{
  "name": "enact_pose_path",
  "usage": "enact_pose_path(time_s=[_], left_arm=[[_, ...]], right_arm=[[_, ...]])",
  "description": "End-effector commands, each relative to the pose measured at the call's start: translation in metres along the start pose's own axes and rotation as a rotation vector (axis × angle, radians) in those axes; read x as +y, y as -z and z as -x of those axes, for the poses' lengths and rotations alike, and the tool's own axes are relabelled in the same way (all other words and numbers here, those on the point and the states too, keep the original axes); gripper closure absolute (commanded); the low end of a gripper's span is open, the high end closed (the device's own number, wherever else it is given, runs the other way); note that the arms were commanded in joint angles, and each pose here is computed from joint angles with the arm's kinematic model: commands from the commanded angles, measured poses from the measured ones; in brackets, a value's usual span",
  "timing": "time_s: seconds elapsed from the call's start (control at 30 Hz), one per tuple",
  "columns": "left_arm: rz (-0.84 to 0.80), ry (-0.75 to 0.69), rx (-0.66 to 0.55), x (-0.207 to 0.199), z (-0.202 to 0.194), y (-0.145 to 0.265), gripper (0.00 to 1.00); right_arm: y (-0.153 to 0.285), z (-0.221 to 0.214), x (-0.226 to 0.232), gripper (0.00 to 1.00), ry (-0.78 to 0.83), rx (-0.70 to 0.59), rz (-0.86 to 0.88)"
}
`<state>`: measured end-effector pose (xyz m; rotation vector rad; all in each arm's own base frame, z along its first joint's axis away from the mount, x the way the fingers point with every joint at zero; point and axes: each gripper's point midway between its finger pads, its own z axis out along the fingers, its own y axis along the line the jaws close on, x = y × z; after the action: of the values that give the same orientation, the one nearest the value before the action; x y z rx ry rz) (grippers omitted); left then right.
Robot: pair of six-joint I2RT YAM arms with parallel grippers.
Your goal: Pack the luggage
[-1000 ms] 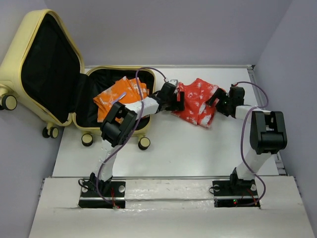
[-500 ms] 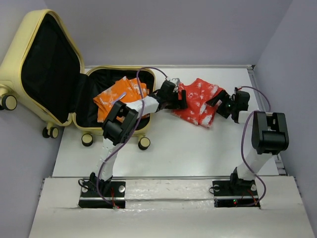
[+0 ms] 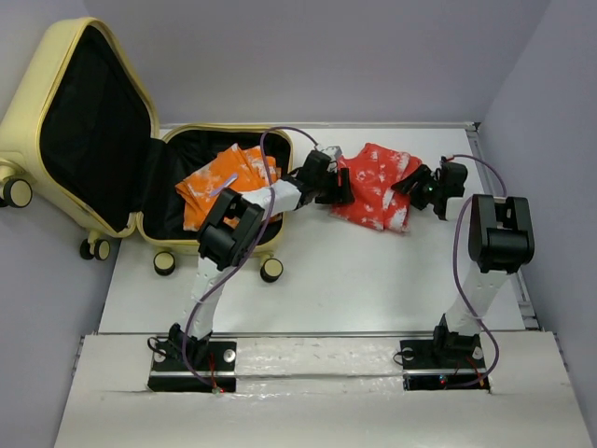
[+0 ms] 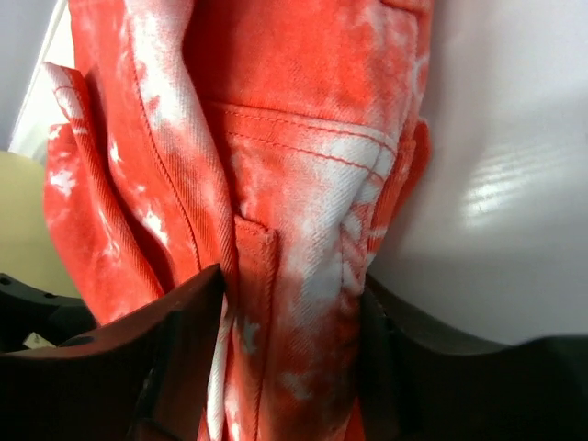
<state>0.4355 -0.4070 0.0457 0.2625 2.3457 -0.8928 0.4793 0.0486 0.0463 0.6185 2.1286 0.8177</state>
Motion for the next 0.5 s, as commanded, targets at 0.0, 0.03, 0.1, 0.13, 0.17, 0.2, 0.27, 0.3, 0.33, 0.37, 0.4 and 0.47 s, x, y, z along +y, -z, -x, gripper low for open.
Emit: enact_pose_path(time_s=[0.0,0.03,0.1,0.13,0.17,0.2,0.27,0.3,0.33,0.37,0.4,0.47], left_arm=[[-0.090,0.009,0.084,-0.025,-0.030,-0.016,0.37],[-0.088,0.010,0.086,-0.026,-0.031,-0.017,0.41],[-0.089,0.014,0.084,-0.026,-0.034,-0.016,0.58],[-0.090,0.017,0.083,-0.025,-0.035,-0.016,0.63],[-0.095,0.015,0.071,-0.027,-0.033,-0.014,0.69],[-0.096,0.018,0.071,-0.026,-0.033,-0.012,0.82],[-0.113,0.018,0.058,-0.033,-0.030,-0.003,0.94],[-0.124,0.016,0.046,-0.038,-0.027,0.002,0.94],[-0.139,0.009,0.031,-0.045,-0.023,0.008,0.94],[-0.150,0.006,0.012,-0.050,-0.018,0.014,0.94],[-0.168,-0.007,-0.019,-0.063,-0.006,0.030,0.94],[-0.188,-0.025,-0.055,-0.078,0.006,0.046,0.94]], right_arm=[[-0.010,-0.047,0.010,0.53,0.012,0.161,0.008],[-0.009,-0.048,0.009,0.57,0.012,0.164,0.008],[-0.009,-0.053,0.012,0.69,0.022,0.174,0.015],[-0.006,-0.054,0.015,0.73,0.024,0.168,0.032],[-0.004,-0.054,0.018,0.76,0.024,0.163,0.046],[-0.002,-0.053,0.022,0.77,0.030,0.154,0.063],[0.007,-0.049,0.034,0.82,0.032,0.130,0.108],[0.011,-0.047,0.040,0.82,0.036,0.116,0.127],[0.015,-0.043,0.049,0.83,0.051,0.093,0.166],[0.021,-0.044,0.053,0.83,0.046,0.088,0.175],[0.030,-0.035,0.065,0.83,0.060,0.061,0.199],[0.042,-0.028,0.079,0.85,0.072,0.036,0.226]])
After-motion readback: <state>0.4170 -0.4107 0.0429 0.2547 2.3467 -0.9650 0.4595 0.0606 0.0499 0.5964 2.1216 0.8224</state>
